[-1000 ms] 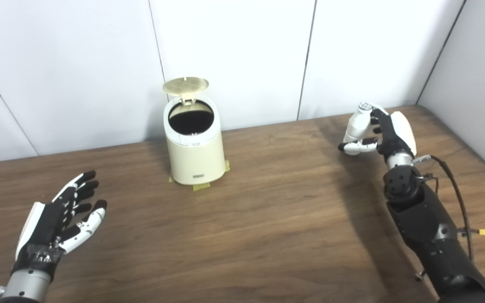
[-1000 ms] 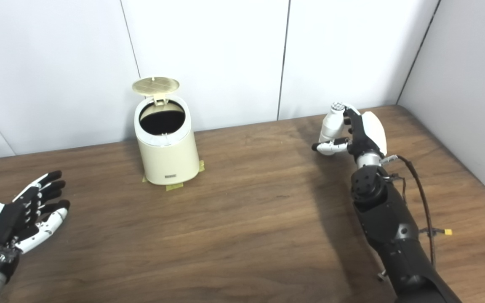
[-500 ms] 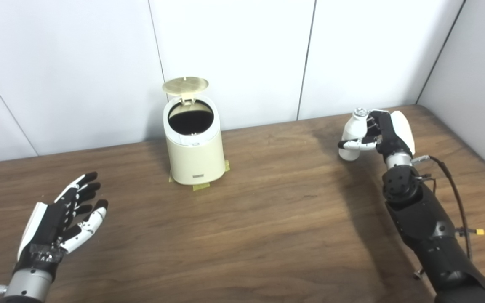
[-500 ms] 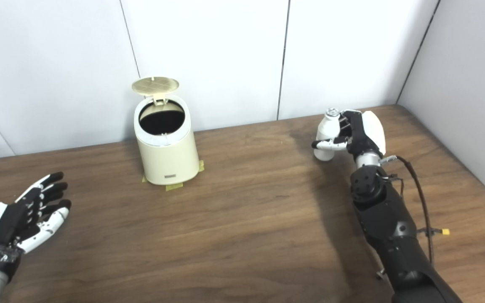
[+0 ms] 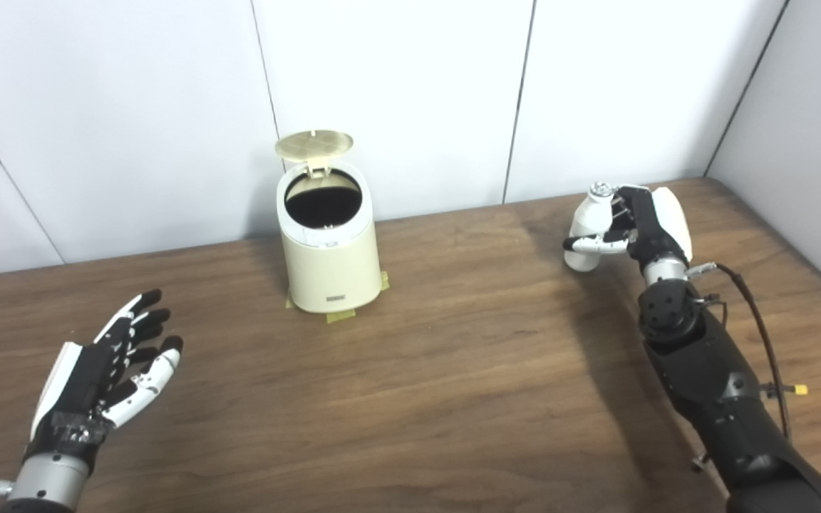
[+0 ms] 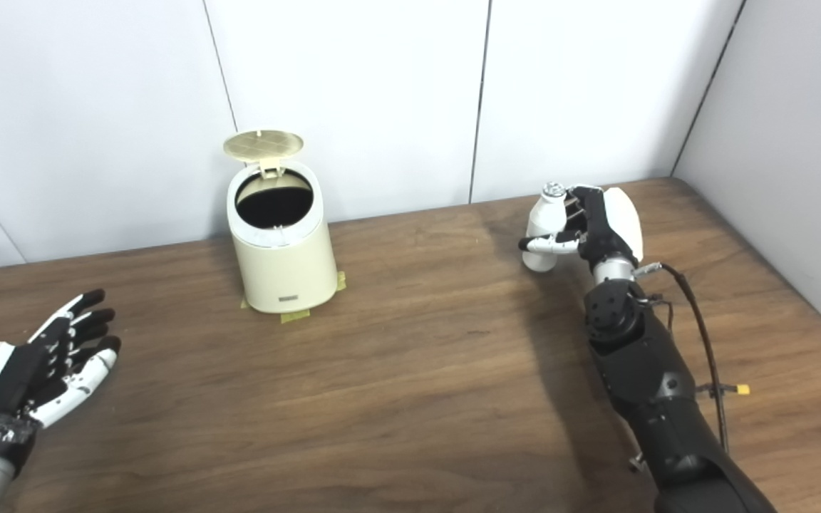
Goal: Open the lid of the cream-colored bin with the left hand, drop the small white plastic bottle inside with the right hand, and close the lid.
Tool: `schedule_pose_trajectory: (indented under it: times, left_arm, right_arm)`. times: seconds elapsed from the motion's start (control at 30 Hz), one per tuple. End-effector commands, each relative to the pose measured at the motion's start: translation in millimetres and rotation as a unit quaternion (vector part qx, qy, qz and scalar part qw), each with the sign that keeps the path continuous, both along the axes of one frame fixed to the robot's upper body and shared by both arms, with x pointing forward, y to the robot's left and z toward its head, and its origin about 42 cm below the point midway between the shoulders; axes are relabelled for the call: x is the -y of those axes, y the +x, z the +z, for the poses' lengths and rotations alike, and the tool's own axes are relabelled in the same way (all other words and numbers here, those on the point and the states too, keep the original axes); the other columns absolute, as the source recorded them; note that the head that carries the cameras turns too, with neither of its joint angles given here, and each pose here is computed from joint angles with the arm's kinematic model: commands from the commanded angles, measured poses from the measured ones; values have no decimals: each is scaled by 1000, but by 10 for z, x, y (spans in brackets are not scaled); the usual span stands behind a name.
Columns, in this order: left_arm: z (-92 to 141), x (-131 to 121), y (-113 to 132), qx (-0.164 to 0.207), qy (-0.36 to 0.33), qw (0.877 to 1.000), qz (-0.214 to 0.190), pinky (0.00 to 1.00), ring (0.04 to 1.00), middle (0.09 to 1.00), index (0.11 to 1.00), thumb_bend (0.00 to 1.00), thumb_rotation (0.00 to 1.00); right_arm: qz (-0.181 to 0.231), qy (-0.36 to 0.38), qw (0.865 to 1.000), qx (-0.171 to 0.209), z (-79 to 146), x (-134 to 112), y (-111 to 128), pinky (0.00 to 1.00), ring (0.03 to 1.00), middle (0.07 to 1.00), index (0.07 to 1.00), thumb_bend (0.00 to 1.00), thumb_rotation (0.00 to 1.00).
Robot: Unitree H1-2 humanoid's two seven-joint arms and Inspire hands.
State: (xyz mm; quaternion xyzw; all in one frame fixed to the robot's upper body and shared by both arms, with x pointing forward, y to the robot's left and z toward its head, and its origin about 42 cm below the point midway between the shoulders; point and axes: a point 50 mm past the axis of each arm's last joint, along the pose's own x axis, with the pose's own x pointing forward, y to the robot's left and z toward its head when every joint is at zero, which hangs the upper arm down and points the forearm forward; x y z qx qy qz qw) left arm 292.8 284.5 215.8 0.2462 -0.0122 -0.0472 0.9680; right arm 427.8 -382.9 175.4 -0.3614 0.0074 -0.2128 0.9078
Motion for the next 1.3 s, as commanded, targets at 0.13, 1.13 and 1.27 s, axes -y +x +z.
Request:
schedule_pose_trajectory:
  times: [0.13, 1.13, 1.27]
  left_arm:
    - [121, 39, 42, 41, 8, 999, -1, 904, 900, 872, 952, 269, 447]
    - [-286, 445, -144, 30, -96, 992, 75, 870, 886, 863, 915, 413, 673]
    - [-291, 510, -150, 30, -99, 992, 70, 838, 871, 860, 914, 405, 669]
  right_arm:
    - [40, -28, 994, 101, 567, -99, 18, 442, 418, 456, 542, 516, 0]
    - [266, -14, 936, 228, 1496, -1909, -186, 388, 432, 486, 494, 521, 0]
    - [285, -5, 930, 230, 1532, -2038, -146, 406, 445, 497, 479, 521, 0]
